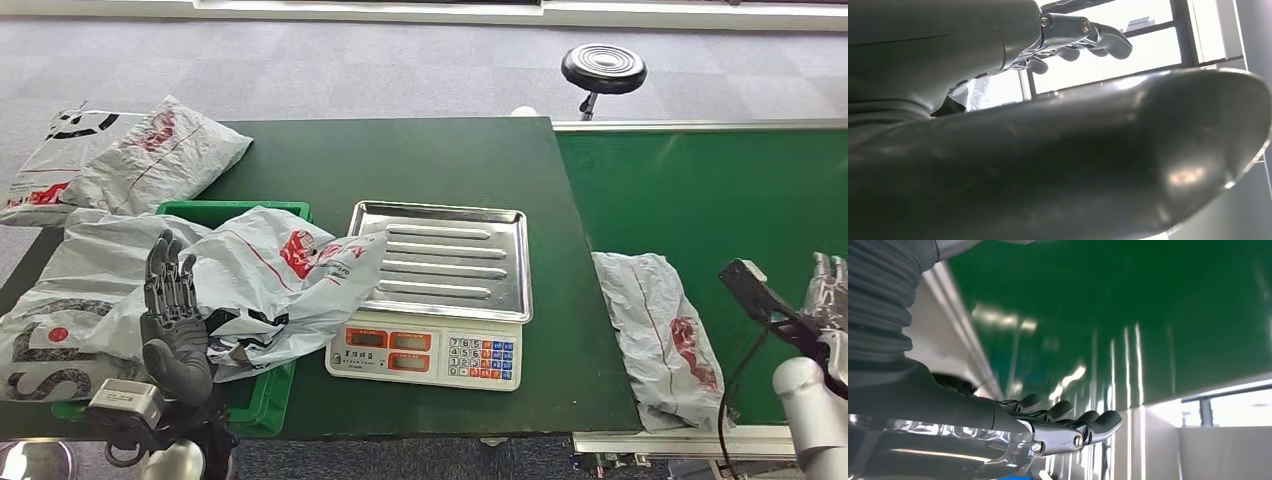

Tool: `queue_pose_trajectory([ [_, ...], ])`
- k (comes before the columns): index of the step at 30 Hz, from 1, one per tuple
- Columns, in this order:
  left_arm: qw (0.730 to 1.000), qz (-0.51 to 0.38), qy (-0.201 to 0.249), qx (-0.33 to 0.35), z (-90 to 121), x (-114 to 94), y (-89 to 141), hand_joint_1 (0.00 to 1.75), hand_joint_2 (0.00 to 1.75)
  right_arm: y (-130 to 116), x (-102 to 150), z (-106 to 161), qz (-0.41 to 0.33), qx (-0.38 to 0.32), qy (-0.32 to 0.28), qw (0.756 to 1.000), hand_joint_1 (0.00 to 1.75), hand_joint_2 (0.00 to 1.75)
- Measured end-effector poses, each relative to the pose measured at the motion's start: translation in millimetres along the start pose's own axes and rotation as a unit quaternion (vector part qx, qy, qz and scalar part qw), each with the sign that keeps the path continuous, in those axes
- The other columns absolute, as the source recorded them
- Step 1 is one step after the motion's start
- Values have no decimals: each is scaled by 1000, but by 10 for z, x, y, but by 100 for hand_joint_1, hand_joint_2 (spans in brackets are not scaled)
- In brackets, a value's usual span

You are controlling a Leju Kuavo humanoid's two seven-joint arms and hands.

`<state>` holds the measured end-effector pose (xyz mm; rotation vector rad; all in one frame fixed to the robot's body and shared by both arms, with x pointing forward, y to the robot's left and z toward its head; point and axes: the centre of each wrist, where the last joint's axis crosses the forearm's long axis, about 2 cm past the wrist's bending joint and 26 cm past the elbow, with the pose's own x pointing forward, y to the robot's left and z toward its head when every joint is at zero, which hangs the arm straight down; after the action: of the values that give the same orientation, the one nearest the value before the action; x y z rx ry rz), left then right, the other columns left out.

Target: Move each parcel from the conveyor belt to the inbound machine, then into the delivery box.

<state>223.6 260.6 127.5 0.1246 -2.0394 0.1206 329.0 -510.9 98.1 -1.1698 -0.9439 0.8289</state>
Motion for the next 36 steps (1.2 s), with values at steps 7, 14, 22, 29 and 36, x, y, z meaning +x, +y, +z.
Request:
queue_pose_trajectory([
  [7, 1000, -6, 8, -2, 23, -45, -7, 0, 0, 243, 151, 101, -91, 50, -29, 994, 0, 175],
  [14, 1000, -18, 11, -3, 83, -62, -9, 0, 0, 641, 468, 377, -197, 109, -67, 972, 0, 175],
  [22, 999, -25, 23, -8, 136, -71, -4, 0, 0, 771, 580, 599, -197, 136, -60, 969, 0, 175],
  [29, 999, -24, 35, -15, 133, -68, -22, 0, 0, 949, 618, 779, -156, 178, -35, 971, 22, 175],
  [36, 999, -23, 43, -22, 139, -68, -34, 0, 0, 1093, 639, 962, -91, 207, -18, 974, 175, 175],
])
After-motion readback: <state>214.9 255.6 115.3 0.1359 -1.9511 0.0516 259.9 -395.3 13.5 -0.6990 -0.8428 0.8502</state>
